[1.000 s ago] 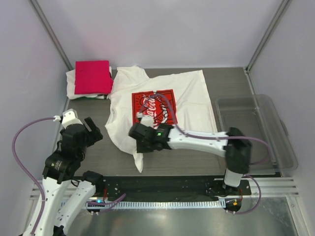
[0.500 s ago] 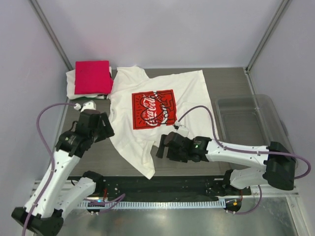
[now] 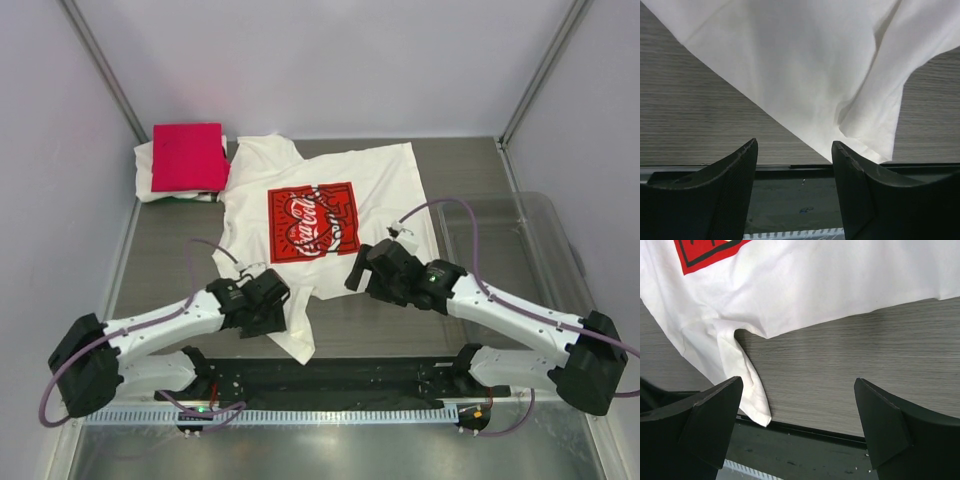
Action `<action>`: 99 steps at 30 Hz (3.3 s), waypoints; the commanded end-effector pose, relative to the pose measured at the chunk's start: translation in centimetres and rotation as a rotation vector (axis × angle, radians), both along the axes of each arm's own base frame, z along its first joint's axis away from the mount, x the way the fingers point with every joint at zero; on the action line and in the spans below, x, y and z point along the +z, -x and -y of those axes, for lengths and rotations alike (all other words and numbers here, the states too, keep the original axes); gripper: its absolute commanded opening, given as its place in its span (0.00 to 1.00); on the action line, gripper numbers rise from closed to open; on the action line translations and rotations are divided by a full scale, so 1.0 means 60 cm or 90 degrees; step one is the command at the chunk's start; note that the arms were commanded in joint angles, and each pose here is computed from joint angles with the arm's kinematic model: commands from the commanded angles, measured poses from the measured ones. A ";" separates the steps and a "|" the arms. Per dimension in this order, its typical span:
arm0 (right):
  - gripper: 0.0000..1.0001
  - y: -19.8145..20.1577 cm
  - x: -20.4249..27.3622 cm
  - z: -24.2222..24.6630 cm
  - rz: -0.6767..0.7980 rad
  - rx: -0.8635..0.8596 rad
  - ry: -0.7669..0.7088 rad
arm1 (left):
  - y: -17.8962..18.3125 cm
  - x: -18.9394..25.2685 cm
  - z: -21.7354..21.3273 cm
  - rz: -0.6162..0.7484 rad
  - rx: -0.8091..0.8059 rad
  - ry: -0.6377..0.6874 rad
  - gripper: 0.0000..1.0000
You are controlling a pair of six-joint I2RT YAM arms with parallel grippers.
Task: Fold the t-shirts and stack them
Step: Flatten the tshirt out
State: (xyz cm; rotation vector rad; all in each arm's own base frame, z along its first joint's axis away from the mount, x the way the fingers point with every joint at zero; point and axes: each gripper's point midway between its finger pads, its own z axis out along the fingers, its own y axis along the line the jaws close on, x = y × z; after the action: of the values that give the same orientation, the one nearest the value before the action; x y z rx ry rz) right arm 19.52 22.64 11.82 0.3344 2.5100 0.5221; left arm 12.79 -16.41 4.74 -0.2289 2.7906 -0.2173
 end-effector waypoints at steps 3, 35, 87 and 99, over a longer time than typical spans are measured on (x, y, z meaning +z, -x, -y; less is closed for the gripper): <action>1.00 0.008 -0.003 0.037 0.015 -0.005 0.017 | -0.012 -0.032 0.056 0.009 0.047 0.034 0.59; 0.99 0.018 -0.031 0.081 -0.001 -0.022 0.049 | 0.039 -0.005 -0.133 0.035 0.296 -0.037 0.73; 0.86 -0.026 -0.134 0.162 -0.080 -0.142 0.094 | -0.057 0.291 -0.271 0.317 0.338 -0.131 0.00; 0.63 -0.006 -0.177 0.122 -0.124 -0.105 0.029 | -0.055 0.246 -0.255 0.283 0.324 -0.117 0.00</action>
State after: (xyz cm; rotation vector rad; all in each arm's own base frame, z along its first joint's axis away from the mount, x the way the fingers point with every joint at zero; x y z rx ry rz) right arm 20.56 14.61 2.40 0.5783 2.6149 0.3411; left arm 15.89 -1.17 19.42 -0.7214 2.2276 0.1155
